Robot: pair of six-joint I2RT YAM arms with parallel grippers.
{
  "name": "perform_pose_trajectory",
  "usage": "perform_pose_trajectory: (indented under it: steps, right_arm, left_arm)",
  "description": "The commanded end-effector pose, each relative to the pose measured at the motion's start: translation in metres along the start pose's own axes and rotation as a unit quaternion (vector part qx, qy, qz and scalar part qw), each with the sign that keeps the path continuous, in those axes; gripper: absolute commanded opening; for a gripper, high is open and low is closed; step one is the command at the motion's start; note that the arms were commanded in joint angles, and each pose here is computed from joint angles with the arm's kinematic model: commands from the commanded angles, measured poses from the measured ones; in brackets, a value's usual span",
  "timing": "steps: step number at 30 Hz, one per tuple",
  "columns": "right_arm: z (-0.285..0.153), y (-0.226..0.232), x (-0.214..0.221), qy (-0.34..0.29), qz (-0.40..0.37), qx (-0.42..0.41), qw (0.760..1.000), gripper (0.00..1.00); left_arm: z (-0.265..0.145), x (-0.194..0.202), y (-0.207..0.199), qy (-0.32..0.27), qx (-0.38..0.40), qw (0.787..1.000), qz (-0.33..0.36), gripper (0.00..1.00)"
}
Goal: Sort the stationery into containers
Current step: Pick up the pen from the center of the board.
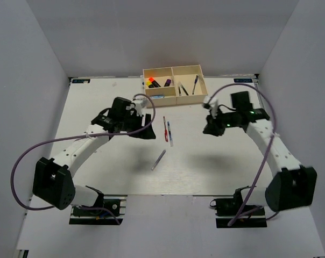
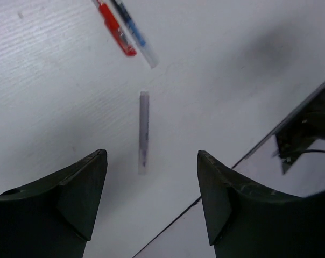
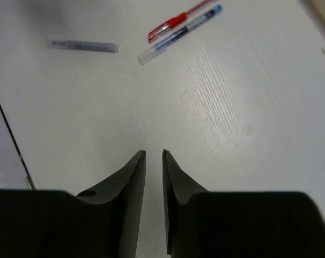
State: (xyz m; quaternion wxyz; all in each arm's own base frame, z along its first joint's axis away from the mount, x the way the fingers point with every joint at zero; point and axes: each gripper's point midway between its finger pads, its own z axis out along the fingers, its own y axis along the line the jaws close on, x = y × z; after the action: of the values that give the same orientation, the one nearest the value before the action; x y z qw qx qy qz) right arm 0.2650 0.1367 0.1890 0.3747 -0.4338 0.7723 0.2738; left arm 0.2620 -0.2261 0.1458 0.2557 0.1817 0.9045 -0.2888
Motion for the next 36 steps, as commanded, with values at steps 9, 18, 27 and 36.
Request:
perform_pose_trajectory:
  steps: [9, 18, 27, 36]
  right_arm:
    - [0.131, 0.063, -0.003, 0.097, -0.438, -0.198, 0.871, 0.24]
    - [0.197, 0.086, -0.012, 0.107, -0.519, -0.262, 0.806, 0.25]
    - [0.221, 0.114, 0.016, 0.132, -0.562, -0.301, 0.759, 0.32]
    - [0.232, 0.106, 0.041, 0.165, -0.585, -0.307, 0.732, 0.41]
  left_arm:
    - [-0.075, -0.083, 0.067, -0.13, 0.112, 0.956, -0.239, 0.82]
    - [-0.08, -0.076, 0.074, -0.141, 0.169, 0.946, -0.239, 0.91]
    - [-0.078, -0.063, 0.078, -0.139, 0.172, 0.944, -0.246, 0.92]
    - [-0.07, -0.05, 0.076, -0.132, 0.188, 0.936, -0.267, 0.92]
